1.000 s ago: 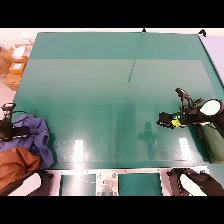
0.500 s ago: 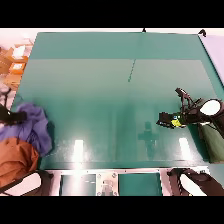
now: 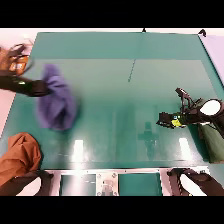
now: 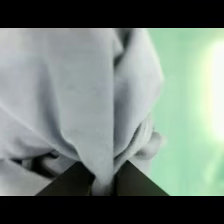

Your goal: Fold the shirts.

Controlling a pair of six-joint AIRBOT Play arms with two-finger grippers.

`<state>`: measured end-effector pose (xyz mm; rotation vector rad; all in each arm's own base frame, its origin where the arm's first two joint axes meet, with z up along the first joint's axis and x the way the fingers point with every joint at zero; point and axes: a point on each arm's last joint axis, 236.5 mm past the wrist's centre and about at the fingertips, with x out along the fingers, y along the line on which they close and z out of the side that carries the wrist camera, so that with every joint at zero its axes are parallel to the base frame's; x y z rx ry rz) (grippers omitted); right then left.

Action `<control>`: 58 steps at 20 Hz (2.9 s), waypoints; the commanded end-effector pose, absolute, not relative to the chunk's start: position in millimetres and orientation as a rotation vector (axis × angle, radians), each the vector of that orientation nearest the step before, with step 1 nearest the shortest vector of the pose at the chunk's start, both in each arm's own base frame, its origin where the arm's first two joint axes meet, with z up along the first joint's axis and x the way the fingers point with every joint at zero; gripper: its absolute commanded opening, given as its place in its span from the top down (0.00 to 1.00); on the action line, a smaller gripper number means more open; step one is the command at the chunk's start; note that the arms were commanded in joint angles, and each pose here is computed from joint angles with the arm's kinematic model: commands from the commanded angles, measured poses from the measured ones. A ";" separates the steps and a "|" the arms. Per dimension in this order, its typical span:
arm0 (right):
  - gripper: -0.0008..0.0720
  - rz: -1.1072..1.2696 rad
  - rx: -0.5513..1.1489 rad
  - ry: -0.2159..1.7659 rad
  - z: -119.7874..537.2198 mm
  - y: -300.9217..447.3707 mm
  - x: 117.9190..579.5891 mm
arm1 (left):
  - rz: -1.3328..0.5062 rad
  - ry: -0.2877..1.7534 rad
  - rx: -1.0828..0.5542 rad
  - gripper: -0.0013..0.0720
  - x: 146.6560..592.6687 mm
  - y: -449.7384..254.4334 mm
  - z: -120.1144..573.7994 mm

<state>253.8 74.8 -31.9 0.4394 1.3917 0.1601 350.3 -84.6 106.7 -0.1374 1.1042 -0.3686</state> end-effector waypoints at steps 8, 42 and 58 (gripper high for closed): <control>0.74 0.161 0.441 1.392 -31.5 75.2 253.8 | -0.773 1.122 -0.103 0.49 326.4 -311.7 58.2; 0.97 -0.036 0.576 1.381 -50.7 -2.6 298.7 | -0.673 1.328 -0.372 0.01 389.0 -213.9 -22.4; 0.97 0.064 0.606 1.317 -41.4 13.4 314.1 | -0.791 1.438 -0.208 0.63 312.1 -319.5 -100.4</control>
